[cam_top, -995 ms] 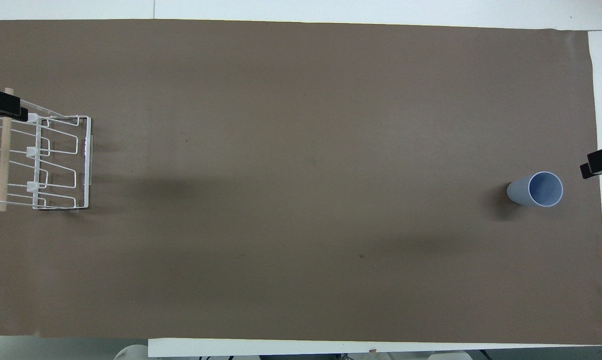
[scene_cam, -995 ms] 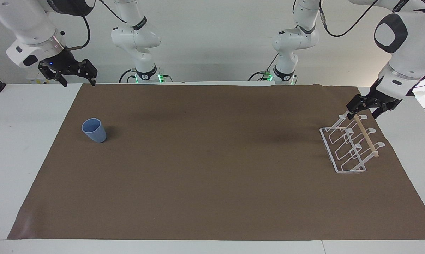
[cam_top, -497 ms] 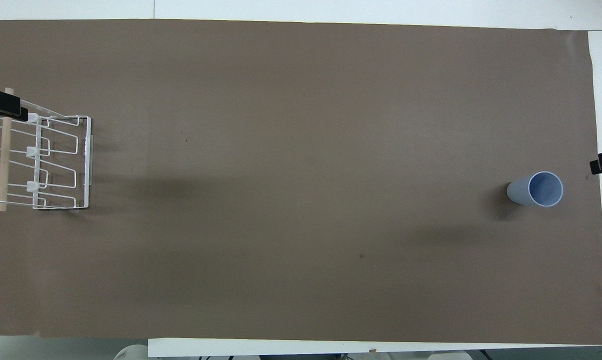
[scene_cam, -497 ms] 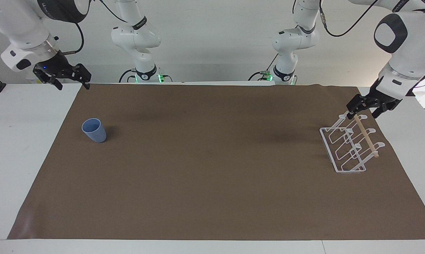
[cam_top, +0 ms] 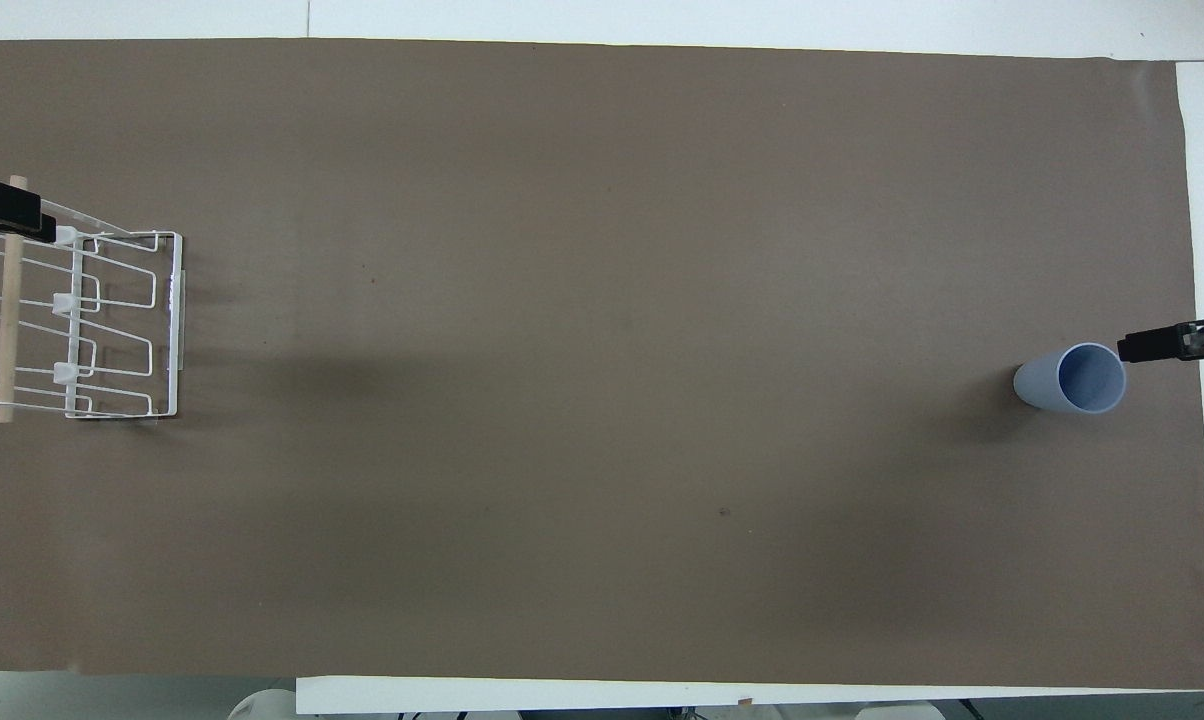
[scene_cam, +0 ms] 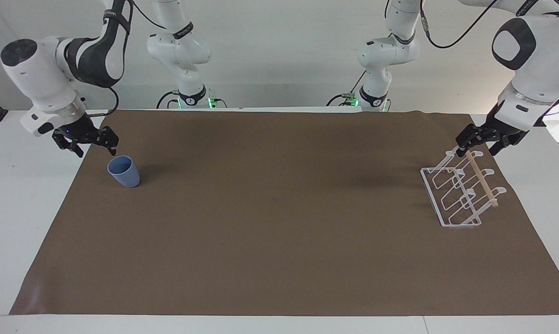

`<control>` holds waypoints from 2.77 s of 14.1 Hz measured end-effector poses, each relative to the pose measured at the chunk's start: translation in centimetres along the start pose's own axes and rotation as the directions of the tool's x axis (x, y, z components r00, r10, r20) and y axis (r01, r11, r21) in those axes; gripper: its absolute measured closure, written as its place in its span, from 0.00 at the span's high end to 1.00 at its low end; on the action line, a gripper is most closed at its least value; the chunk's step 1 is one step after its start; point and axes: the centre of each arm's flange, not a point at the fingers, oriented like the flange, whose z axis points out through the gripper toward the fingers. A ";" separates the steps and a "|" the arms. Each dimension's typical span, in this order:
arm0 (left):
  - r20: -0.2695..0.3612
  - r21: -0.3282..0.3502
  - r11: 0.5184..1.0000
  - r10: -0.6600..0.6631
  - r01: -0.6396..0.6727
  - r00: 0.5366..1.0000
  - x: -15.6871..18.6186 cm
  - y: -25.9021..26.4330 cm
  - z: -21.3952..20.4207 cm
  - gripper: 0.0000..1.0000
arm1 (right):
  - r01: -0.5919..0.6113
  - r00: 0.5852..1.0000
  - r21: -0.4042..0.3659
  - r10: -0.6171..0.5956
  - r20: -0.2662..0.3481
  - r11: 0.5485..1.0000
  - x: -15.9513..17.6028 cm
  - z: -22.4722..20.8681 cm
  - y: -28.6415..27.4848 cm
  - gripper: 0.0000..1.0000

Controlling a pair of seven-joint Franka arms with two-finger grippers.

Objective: Hang cup on cup holder
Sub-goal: 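Close the right gripper on the rim of the blue cup, then lift the cup with the right gripper while the left gripper reaches out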

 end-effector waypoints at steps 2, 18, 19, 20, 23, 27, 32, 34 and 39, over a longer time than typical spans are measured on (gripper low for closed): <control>0.000 0.000 1.000 0.000 0.000 1.000 0.0 0.0 0.0 1.00 | 0.006 1.000 0.009 -0.006 0.026 1.000 -0.4 2.9 0.4 1.00; 0.007 0.000 1.000 0.000 0.000 1.000 -0.1 0.0 0.0 1.00 | 0.114 0.993 0.009 -0.114 0.027 0.993 -0.7 8.3 -0.4 0.11; 0.010 0.000 1.000 0.000 0.000 1.000 -0.2 0.0 0.0 1.00 | 0.116 0.993 0.009 -0.116 0.028 0.993 -0.7 8.3 -0.4 0.04; 0.009 0.000 1.000 0.000 0.000 1.000 -0.3 0.0 -0.1 1.00 | 0.123 0.992 0.013 -0.123 0.034 0.992 -0.7 8.2 -0.5 0.04; 0.010 0.001 1.000 -0.001 0.001 1.000 -0.7 0.0 -0.7 1.00 | 0.114 0.988 0.141 -0.127 0.087 0.983 0.6 4.3 -2.1 0.04; 0.020 0.003 0.999 -0.054 0.054 0.998 -1.1 -1.0 -0.8 1.00 | 0.081 0.995 0.531 -0.096 0.001 0.843 4.0 -5.6 -10.4 0.04; 0.008 -0.002 0.944 -0.330 0.330 0.944 -0.8 1.7 -0.3 1.00 | -0.055 0.995 0.821 -0.035 0.090 0.568 6.1 -8.0 -23.2 0.04; 0.021 -0.035 0.879 -0.475 0.475 0.880 -0.7 5.7 -0.2 1.00 | -0.107 0.989 0.856 -0.031 0.142 0.506 6.5 -8.7 -29.2 0.04; 0.118 -0.095 0.550 -0.822 0.830 0.557 -1.8 16.2 -1.7 1.00 | -0.228 0.974 0.901 0.093 0.209 0.368 6.6 -8.8 -41.1 0.04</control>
